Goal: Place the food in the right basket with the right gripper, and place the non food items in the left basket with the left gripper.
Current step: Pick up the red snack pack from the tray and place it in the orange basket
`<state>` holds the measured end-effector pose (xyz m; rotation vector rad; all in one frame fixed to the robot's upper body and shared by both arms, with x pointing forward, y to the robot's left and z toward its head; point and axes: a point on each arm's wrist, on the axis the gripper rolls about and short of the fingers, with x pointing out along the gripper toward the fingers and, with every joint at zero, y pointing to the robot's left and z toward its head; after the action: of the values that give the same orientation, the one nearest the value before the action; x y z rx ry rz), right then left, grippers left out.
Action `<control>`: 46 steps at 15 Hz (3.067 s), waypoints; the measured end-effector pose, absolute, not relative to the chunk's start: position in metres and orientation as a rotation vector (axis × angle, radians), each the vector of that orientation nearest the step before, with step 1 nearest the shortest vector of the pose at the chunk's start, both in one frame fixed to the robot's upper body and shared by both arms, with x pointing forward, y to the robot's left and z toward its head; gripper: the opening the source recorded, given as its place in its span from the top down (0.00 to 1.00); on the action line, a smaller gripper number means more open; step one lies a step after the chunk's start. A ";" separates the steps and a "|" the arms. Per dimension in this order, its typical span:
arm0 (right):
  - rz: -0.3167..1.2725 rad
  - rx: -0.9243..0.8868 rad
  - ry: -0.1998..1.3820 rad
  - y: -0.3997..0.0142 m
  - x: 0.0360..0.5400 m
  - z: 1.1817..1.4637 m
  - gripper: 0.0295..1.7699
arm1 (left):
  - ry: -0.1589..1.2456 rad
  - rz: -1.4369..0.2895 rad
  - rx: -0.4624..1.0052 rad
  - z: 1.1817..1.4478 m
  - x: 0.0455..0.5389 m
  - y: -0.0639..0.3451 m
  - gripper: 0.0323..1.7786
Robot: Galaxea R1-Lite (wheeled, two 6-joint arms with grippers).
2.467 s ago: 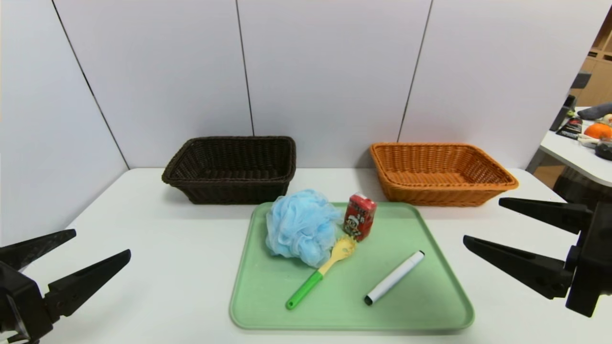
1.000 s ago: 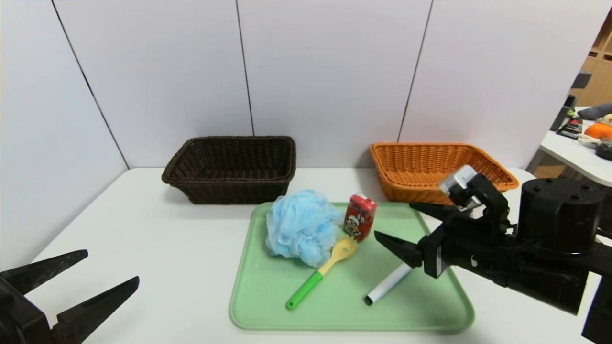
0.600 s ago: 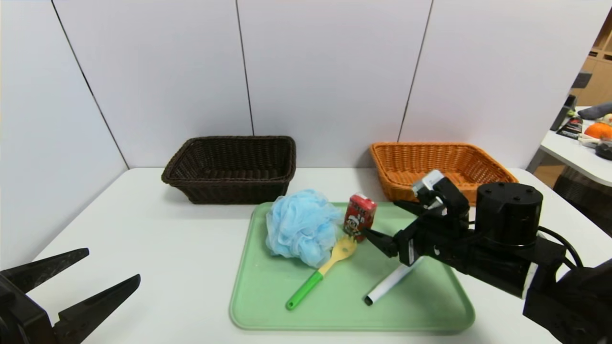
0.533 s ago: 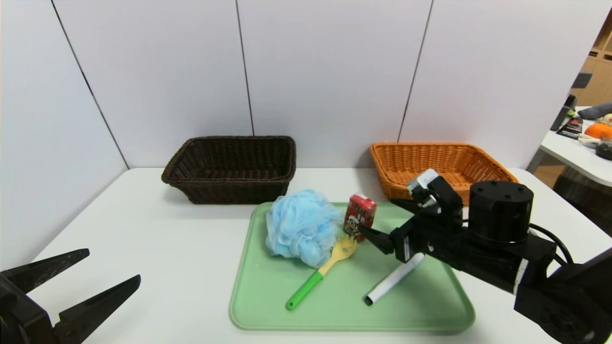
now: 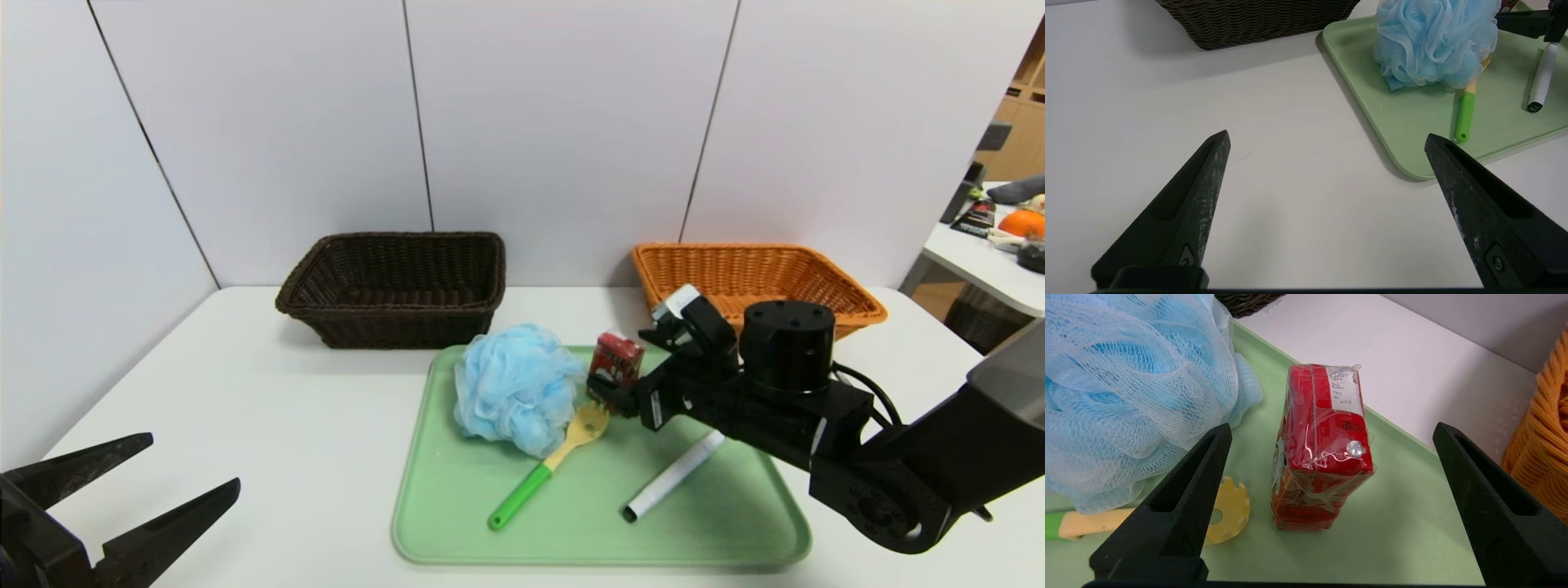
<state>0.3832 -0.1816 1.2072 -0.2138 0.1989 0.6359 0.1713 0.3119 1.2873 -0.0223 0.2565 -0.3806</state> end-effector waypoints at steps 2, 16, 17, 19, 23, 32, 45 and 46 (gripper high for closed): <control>0.631 -0.220 0.202 -0.182 0.385 1.205 0.27 | 0.257 -0.381 -0.023 1.287 0.171 0.312 0.05; 0.601 -0.237 0.114 -0.172 0.373 1.232 0.87 | 0.274 -0.382 -0.015 1.281 0.170 0.312 0.05; 0.591 -0.240 0.087 -0.169 0.370 1.241 0.87 | 0.274 -0.382 -0.014 1.281 0.170 0.312 0.05; 0.581 -0.250 0.028 -0.165 0.364 1.263 0.87 | 0.275 -0.382 -0.013 1.281 0.171 0.312 0.05; 0.524 -0.252 -0.043 -0.168 0.366 1.320 0.87 | 0.272 -0.382 -0.013 1.282 0.171 0.312 0.05; 0.309 -0.396 -0.075 -0.226 0.414 1.362 0.87 | 0.273 -0.381 -0.012 1.281 0.170 0.312 0.05; 0.092 -0.439 0.221 -0.287 0.490 1.317 0.87 | 0.261 -0.381 -0.012 1.283 0.170 0.312 0.05; 0.085 -0.432 0.243 -0.288 0.494 1.314 0.87 | 0.261 -0.381 -0.012 1.283 0.170 0.312 0.05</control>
<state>0.4936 -0.2884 1.3140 -0.4324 0.2428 0.0852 0.1699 0.3122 1.2831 -0.0115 0.2613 -0.3809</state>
